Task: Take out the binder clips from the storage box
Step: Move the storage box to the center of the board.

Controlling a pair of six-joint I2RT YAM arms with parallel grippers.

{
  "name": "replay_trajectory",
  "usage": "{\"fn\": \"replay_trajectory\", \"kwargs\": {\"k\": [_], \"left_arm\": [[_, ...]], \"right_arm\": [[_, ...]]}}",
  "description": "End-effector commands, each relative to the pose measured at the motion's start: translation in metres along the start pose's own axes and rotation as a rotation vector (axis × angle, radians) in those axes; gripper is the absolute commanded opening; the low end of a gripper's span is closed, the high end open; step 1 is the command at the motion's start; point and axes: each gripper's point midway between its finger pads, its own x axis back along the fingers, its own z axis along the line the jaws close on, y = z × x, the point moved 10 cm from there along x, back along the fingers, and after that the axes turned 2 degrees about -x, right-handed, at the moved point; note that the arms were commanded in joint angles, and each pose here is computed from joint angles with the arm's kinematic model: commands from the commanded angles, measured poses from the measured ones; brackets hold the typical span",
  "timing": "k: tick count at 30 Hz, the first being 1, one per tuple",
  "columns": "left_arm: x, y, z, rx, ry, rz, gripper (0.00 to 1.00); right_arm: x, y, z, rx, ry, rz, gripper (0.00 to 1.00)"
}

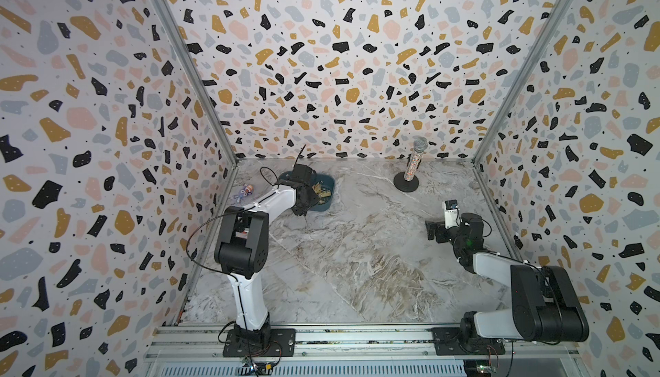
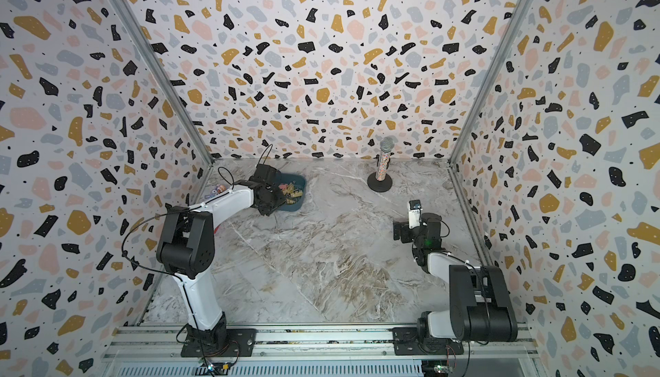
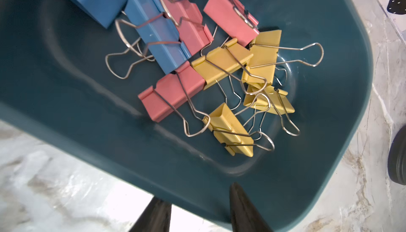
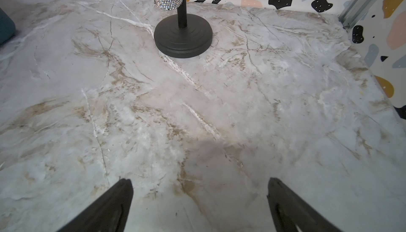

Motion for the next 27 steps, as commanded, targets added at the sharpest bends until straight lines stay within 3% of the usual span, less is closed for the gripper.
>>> {"fn": "replay_trajectory", "kwargs": {"k": [1,27], "left_arm": [[0.002,-0.005,-0.005,-0.007,-0.011,-0.006,0.45],[-0.003,-0.059,-0.037,-0.128,-0.04,0.034,0.39]], "right_arm": [[-0.001,0.012,0.001,-0.005,0.015,-0.024,1.0],[-0.002,0.012,0.001,-0.007,0.011,-0.02,1.0]]}}
